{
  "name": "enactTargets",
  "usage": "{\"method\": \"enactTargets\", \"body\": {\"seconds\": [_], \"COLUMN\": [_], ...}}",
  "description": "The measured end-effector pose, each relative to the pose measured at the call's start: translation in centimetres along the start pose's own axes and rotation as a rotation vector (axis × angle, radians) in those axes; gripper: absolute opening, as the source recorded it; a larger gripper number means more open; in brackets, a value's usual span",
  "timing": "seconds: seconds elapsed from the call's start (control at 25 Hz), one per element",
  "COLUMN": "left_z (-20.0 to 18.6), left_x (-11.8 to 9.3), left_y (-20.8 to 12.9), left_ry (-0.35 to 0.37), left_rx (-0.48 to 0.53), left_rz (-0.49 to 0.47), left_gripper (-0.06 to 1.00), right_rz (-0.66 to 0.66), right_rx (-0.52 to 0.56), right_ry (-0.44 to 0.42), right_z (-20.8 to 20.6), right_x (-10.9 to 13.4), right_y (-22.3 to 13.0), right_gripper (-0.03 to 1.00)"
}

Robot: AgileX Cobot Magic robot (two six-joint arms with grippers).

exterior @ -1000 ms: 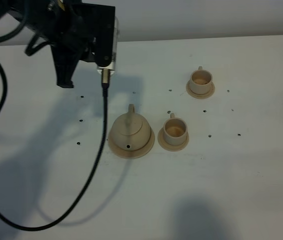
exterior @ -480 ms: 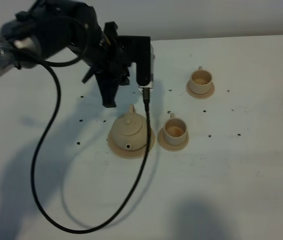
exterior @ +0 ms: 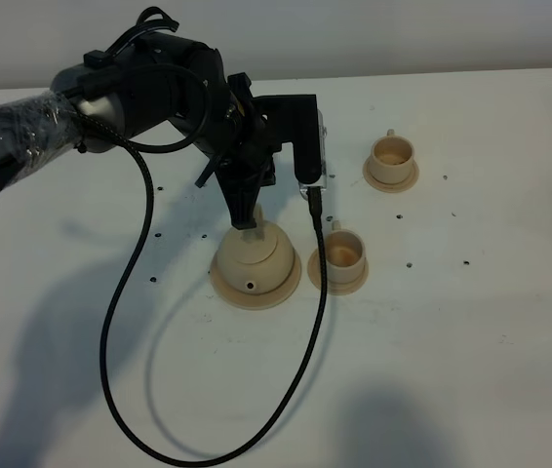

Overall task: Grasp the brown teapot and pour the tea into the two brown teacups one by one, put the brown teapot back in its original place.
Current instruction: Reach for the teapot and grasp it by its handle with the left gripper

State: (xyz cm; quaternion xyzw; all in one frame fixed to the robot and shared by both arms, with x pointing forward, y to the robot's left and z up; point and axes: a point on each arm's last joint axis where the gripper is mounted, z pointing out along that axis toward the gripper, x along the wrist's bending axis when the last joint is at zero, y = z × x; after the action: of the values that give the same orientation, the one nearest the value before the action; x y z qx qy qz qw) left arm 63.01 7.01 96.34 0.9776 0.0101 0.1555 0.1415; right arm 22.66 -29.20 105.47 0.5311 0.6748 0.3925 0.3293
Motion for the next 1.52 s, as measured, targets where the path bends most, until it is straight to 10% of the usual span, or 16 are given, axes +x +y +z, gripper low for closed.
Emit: {"method": "enactTargets", "body": {"seconds": [1.52], "left_z": [3.4], "left_x": [-1.2], "left_y": [-0.2], "left_ry": [-0.068], "left_rx": [0.049], "left_rz": [-0.029], "left_gripper": [-0.05], "right_rz": [0.0], "right_rx": [0.0], "right_ry": [0.0], "right_z": [0.0], "right_x": [0.0], "right_y": [0.0], "right_gripper": [0.03]}}
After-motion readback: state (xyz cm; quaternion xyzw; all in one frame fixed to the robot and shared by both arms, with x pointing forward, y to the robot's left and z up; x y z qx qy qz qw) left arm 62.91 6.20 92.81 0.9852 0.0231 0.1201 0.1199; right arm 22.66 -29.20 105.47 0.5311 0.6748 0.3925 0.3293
